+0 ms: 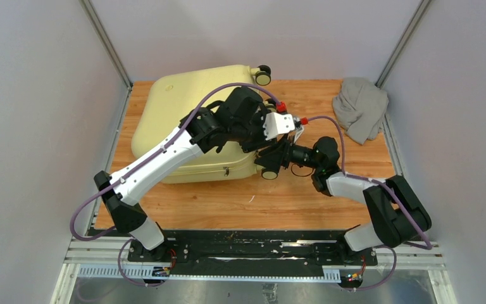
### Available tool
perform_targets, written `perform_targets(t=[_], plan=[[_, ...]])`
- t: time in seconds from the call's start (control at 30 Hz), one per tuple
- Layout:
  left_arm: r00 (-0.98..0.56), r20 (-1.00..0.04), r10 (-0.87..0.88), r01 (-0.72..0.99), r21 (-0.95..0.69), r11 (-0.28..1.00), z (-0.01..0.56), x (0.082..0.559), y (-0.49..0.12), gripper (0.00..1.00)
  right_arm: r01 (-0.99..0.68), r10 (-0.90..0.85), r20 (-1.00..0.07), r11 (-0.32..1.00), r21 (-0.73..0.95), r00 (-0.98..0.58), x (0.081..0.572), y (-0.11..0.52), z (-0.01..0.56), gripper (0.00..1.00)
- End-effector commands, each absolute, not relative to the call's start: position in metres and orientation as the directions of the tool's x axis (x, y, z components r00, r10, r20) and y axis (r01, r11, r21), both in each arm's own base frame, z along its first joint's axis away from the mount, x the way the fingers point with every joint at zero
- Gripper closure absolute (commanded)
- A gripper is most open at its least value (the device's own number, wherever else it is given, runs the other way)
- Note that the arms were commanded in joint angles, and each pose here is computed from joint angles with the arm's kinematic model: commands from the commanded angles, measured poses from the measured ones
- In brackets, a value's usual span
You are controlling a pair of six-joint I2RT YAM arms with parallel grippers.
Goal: Pack the luggage
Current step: Zip the luggage at the center of the board.
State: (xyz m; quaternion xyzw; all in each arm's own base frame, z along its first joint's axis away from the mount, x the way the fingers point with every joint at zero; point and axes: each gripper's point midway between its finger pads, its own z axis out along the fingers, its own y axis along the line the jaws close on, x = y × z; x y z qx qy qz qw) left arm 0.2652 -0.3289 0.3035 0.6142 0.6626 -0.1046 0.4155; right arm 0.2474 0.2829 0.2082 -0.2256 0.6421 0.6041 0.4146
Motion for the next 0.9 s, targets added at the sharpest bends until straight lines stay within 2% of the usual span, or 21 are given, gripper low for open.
perform_targets(t=[0.0, 0.2, 0.87], plan=[[0.268, -0.852, 0.450, 0.810, 0.452, 0.373, 0.423, 0.264, -0.338, 1.00, -0.822, 0.242, -0.799, 0.014, 0.570, -0.550, 0.237, 0.293, 0.242, 0.27], [0.273, -0.848, 0.455, 0.807, 0.459, 0.371, 0.423, 0.265, -0.338, 1.00, -0.791, 0.239, -0.760, -0.064, 0.608, -0.604, 0.230, 0.298, 0.240, 0.32], [0.290, -0.829, 0.478, 0.792, 0.488, 0.366, 0.420, 0.267, -0.335, 1.00, -0.756, 0.219, -0.726, -0.115, 0.644, -0.652, 0.211, 0.295, 0.246, 0.48]])
